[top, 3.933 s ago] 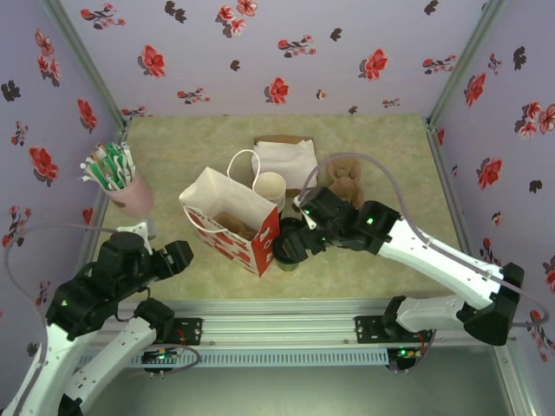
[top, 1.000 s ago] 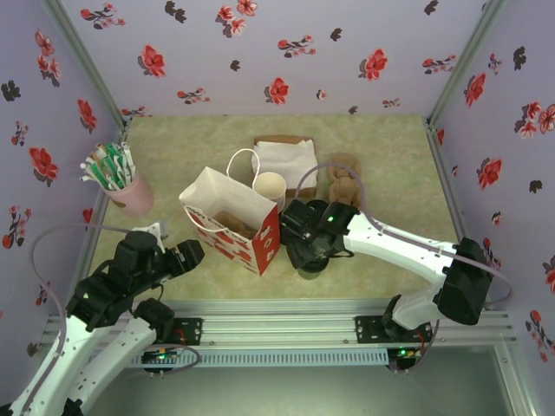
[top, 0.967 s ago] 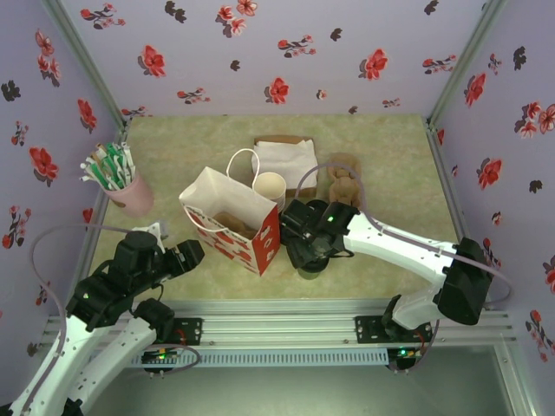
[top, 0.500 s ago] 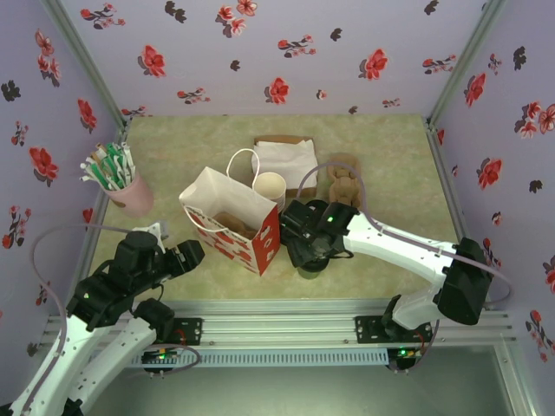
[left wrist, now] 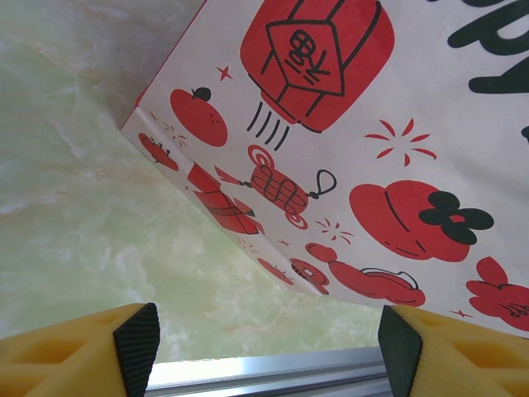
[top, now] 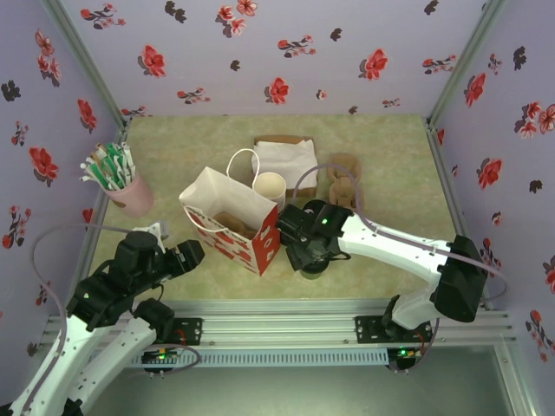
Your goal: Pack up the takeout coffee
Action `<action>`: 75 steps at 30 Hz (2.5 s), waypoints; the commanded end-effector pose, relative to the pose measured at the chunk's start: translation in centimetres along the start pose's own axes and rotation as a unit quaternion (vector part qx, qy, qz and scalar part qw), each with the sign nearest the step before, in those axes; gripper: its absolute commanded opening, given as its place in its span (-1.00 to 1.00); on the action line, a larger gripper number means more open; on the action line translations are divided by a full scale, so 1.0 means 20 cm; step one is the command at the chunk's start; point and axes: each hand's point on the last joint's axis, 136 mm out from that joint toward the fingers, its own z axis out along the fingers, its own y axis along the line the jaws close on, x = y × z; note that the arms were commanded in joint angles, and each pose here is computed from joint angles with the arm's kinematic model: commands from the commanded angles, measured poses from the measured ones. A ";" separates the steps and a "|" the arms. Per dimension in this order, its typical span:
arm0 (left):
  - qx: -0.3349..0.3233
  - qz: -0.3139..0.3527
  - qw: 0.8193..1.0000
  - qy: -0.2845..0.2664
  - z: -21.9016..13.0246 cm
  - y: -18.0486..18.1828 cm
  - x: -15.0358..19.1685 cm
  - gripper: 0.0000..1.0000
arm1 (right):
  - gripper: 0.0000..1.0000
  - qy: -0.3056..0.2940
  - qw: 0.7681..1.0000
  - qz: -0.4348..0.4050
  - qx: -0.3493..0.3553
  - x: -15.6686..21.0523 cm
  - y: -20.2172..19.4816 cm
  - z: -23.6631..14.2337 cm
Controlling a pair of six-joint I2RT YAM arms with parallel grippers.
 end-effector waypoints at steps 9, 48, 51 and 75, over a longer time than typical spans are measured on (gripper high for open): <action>0.000 0.003 1.000 -0.001 0.01 0.01 0.00 0.46 | 0.65 0.010 0.999 -0.002 0.041 0.03 -0.07 -0.04; 0.003 0.005 1.000 -0.002 0.01 0.00 0.00 0.46 | 0.57 0.014 1.000 0.014 0.001 0.03 -0.05 -0.04; 0.004 0.005 1.000 -0.002 0.01 0.00 0.00 0.46 | 0.57 0.021 1.000 0.011 0.005 0.04 -0.05 -0.02; 0.004 0.002 1.000 -0.001 0.02 0.00 0.00 0.46 | 0.58 0.038 0.999 0.010 0.009 0.07 -0.06 0.03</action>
